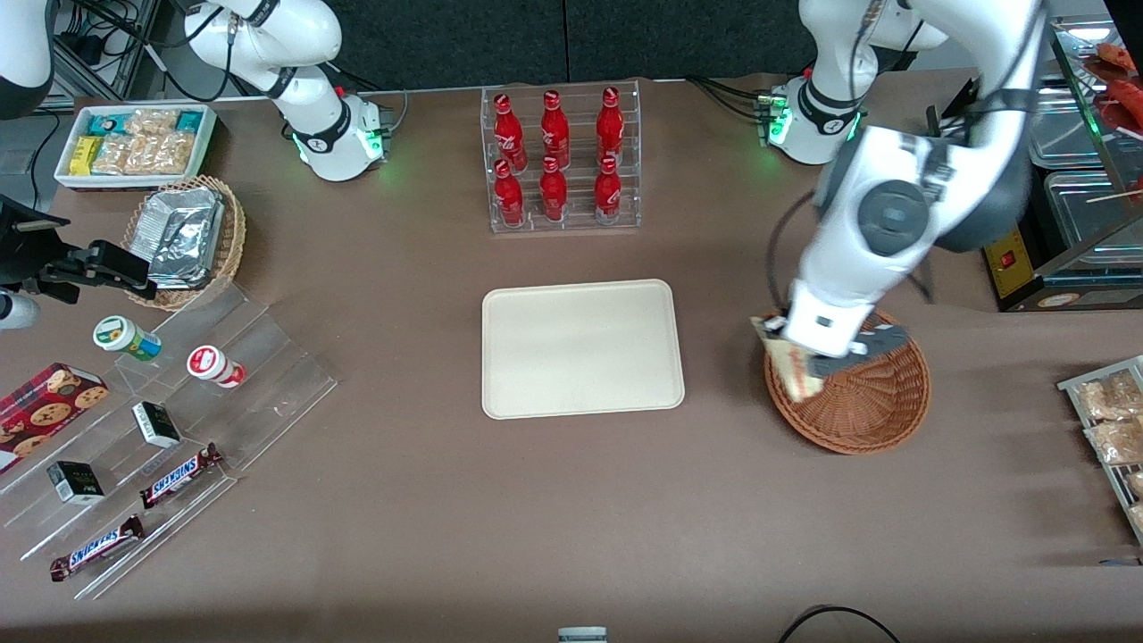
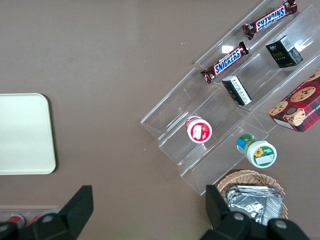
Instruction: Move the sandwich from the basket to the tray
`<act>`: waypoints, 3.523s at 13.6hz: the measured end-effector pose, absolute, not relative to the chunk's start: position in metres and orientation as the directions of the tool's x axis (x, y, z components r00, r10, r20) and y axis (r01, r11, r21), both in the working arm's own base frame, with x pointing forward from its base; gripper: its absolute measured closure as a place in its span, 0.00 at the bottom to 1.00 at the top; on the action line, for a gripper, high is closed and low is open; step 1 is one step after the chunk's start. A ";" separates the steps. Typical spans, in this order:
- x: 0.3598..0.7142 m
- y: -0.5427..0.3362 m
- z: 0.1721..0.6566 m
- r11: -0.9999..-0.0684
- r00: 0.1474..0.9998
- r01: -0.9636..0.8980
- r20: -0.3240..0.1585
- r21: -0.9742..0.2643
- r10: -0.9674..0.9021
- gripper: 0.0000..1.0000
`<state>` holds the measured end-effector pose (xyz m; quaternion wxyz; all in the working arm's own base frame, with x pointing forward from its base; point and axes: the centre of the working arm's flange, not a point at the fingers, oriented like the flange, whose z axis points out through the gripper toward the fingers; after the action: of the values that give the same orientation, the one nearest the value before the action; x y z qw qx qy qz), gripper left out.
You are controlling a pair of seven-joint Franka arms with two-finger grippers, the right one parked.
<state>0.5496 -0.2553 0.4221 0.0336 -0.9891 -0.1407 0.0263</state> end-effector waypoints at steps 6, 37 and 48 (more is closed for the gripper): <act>0.524 -0.398 0.353 -0.990 0.990 0.111 -0.079 -0.083 0.117 0.85; 0.505 -0.481 0.371 -0.988 0.988 0.151 -0.019 -0.028 0.151 0.00; 0.566 -0.224 0.545 -0.978 0.973 0.193 -0.116 -0.078 0.201 0.00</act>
<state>0.5664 -0.2235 0.5445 0.0330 -0.9926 -0.0993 0.0617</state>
